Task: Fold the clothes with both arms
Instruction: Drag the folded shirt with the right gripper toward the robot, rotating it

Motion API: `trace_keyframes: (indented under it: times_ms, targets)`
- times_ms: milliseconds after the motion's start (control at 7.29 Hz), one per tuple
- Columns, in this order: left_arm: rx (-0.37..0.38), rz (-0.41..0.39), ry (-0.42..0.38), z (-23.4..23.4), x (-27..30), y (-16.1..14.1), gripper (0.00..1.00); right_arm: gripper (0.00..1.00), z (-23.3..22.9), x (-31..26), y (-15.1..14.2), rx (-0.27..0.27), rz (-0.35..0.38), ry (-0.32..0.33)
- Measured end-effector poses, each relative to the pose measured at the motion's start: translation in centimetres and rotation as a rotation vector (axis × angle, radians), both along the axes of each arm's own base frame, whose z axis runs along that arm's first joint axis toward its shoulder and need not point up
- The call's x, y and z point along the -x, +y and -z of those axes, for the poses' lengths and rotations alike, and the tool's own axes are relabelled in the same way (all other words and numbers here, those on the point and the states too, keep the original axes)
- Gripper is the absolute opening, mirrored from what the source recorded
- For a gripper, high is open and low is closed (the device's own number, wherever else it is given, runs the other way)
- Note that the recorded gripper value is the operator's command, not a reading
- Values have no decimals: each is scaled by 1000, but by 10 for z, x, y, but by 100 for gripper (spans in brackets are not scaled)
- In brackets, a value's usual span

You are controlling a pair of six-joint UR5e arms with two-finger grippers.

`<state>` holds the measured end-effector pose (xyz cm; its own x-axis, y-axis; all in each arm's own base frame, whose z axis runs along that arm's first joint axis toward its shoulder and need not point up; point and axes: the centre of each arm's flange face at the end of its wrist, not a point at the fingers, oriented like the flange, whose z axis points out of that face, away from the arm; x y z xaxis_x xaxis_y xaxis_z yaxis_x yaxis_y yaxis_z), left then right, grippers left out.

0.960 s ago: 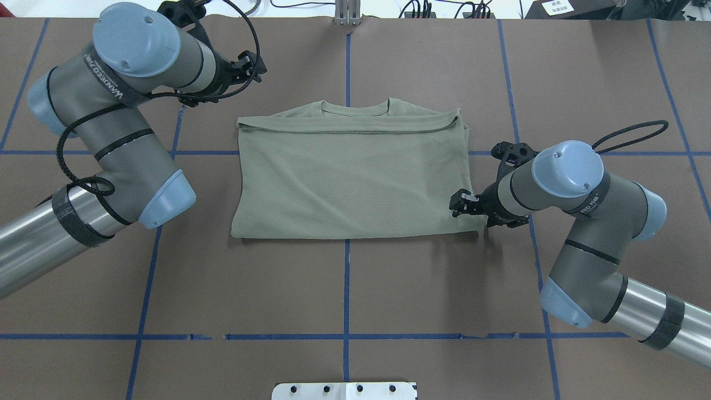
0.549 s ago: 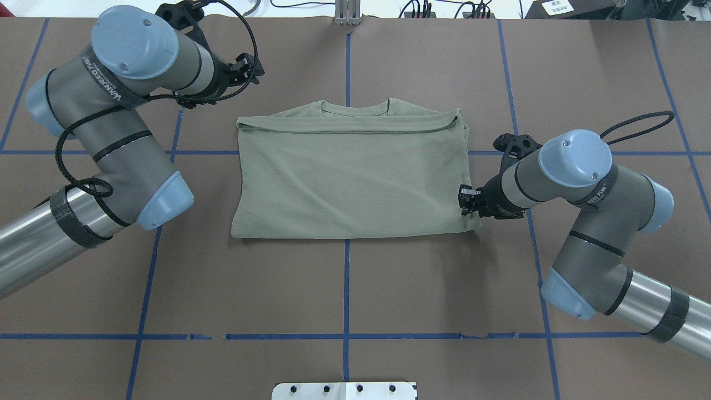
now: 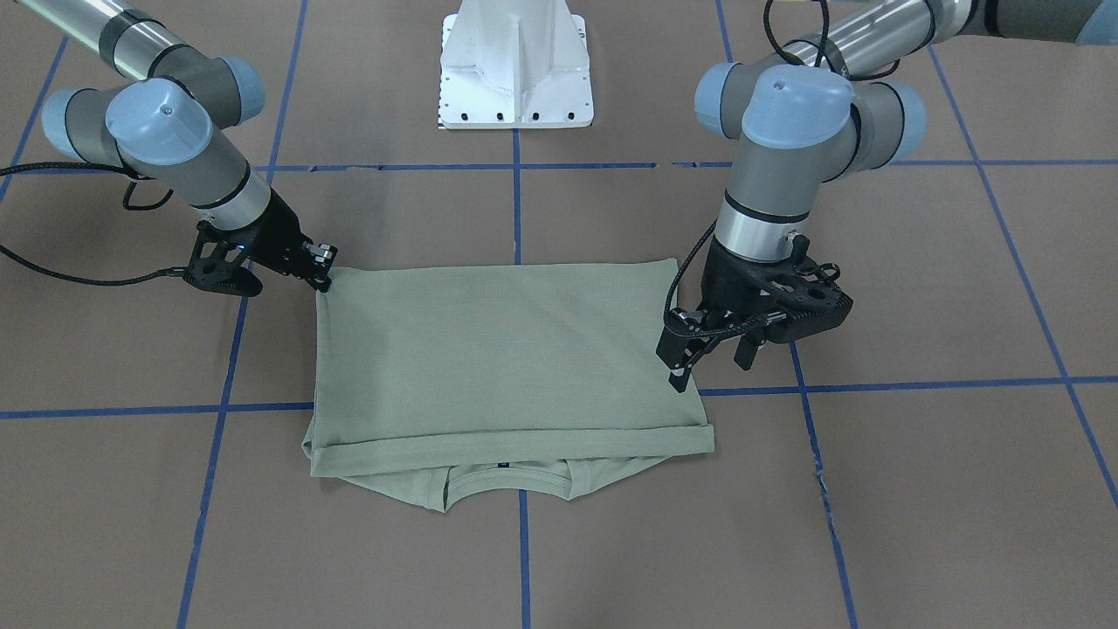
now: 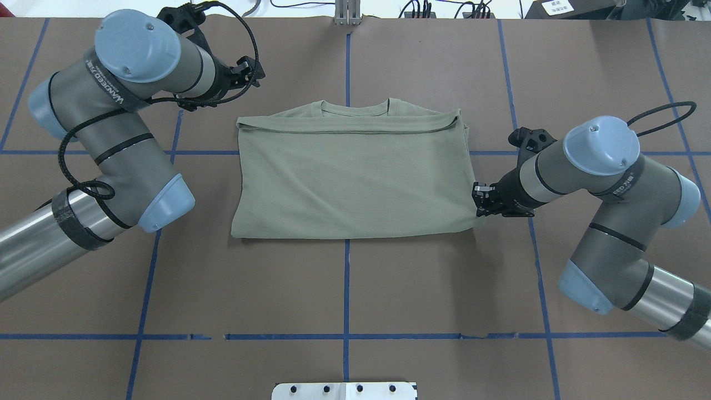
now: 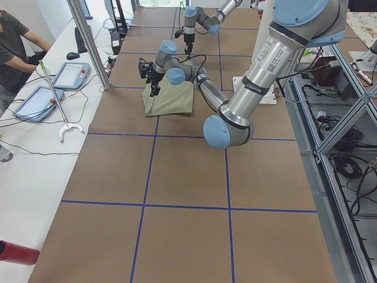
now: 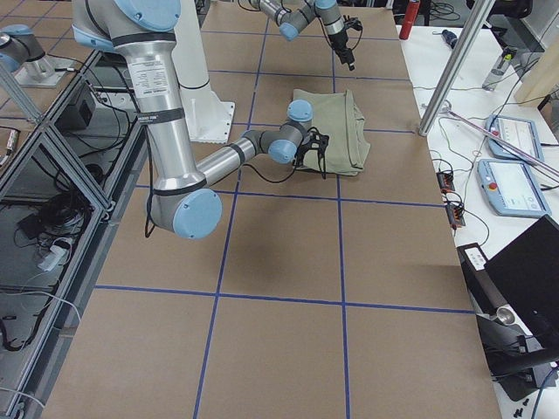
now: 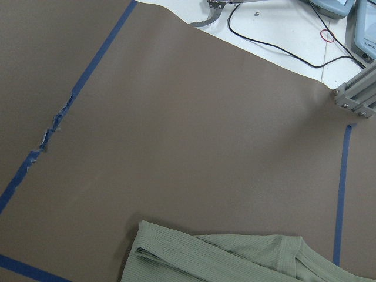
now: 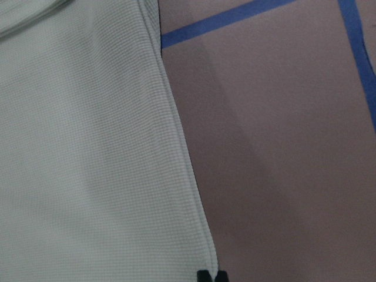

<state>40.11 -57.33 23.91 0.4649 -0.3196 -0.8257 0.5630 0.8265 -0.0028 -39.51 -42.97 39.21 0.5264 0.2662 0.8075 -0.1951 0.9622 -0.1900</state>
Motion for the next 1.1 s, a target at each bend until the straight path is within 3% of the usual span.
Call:
trace_keyframes:
  times_ms: [549, 1098]
  targets:
    - [-4, 4, 8, 4, 2, 4, 100, 0, -1, -26, 91, 9, 103, -11]
    - [-3, 5, 1, -6, 5, 10, 100, 0, -31, -39, 205, 55, 314, 57]
